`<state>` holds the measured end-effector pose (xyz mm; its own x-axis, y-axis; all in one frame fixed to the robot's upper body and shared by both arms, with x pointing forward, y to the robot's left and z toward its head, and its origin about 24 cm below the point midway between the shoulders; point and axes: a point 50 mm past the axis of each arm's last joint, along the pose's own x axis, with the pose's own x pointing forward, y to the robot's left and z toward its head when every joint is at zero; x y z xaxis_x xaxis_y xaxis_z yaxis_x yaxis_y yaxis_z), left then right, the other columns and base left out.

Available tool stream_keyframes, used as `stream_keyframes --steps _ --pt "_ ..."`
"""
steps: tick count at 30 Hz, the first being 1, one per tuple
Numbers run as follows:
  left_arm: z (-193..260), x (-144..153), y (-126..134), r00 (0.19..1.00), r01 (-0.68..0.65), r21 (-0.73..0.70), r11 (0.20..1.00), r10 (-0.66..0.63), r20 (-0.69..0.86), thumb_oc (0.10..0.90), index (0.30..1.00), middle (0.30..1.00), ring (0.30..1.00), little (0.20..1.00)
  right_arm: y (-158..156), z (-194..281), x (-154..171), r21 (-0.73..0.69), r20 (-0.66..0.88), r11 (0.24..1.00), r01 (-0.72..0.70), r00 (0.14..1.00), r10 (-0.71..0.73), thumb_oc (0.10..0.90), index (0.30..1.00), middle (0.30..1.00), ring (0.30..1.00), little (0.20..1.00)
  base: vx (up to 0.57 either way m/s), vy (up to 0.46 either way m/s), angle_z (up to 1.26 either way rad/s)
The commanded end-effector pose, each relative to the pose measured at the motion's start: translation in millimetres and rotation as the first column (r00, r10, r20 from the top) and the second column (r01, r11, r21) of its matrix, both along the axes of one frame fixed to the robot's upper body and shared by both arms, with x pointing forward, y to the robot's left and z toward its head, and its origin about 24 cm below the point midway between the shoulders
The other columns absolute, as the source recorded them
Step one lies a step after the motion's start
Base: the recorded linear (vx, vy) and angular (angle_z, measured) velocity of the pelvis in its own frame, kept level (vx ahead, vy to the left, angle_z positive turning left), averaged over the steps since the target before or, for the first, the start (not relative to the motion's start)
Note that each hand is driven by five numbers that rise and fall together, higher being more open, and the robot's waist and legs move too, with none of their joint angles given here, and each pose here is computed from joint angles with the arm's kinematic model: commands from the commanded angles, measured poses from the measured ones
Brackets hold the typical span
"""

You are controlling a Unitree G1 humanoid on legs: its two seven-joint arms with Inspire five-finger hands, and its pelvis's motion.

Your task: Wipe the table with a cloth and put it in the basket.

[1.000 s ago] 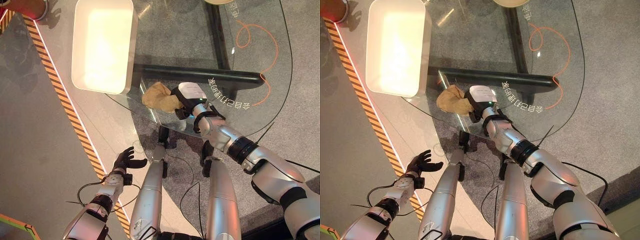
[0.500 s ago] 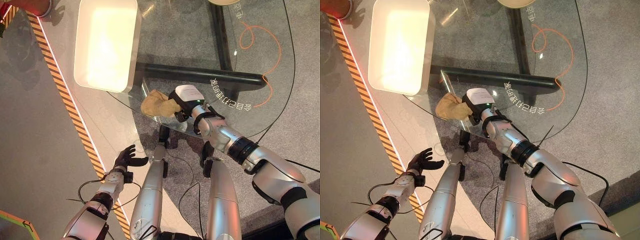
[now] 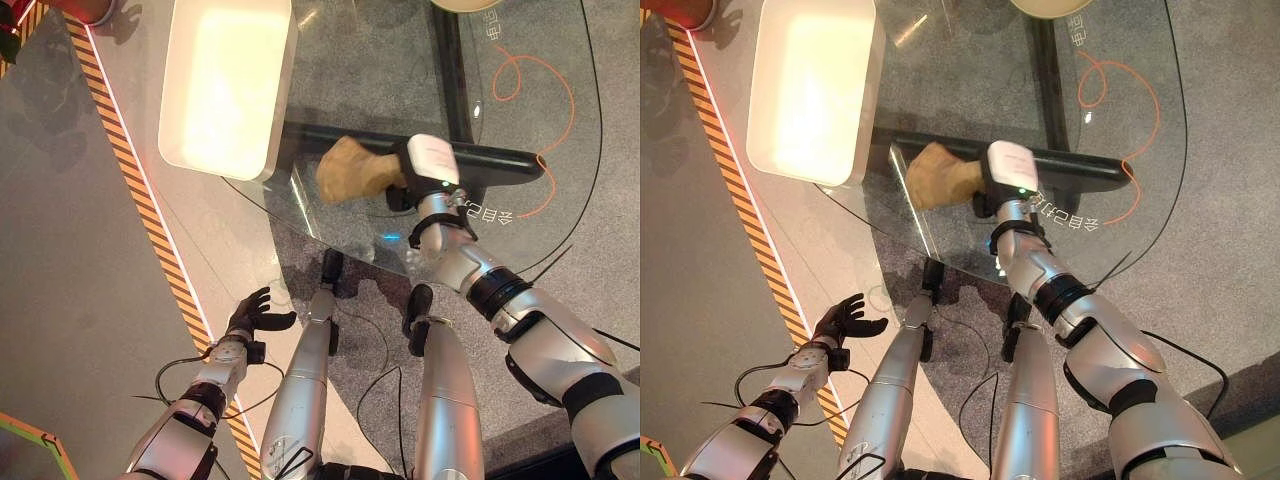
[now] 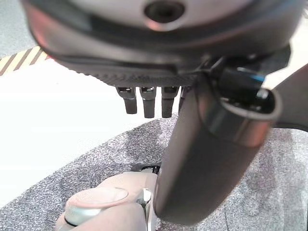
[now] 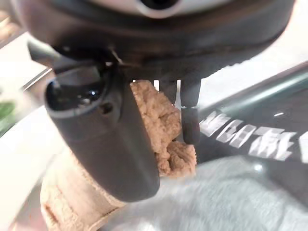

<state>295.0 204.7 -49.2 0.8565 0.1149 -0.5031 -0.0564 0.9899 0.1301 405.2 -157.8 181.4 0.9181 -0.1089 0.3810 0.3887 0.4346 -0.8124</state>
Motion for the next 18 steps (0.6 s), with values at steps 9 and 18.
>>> stream_keyframes --steps 9,18 --pt "-7 -10 18 0.998 -0.061 0.009 0.998 0.062 -0.028 0.8 0.9 0.9 0.9 0.9 -68 77 -6 0.288 0.331 0.926 0.243 0.882 -0.335 0.1 0.3 0.3 0.3 0.2 0.0 0.006 -0.01" --pt "-7 -13 29 0.996 -0.084 0.008 0.996 0.085 -0.032 0.8 0.9 0.9 0.9 0.9 -127 61 -19 0.415 0.259 0.797 0.439 0.783 -0.566 0.1 0.3 0.3 0.3 0.2 0.0 0.0 0.0"
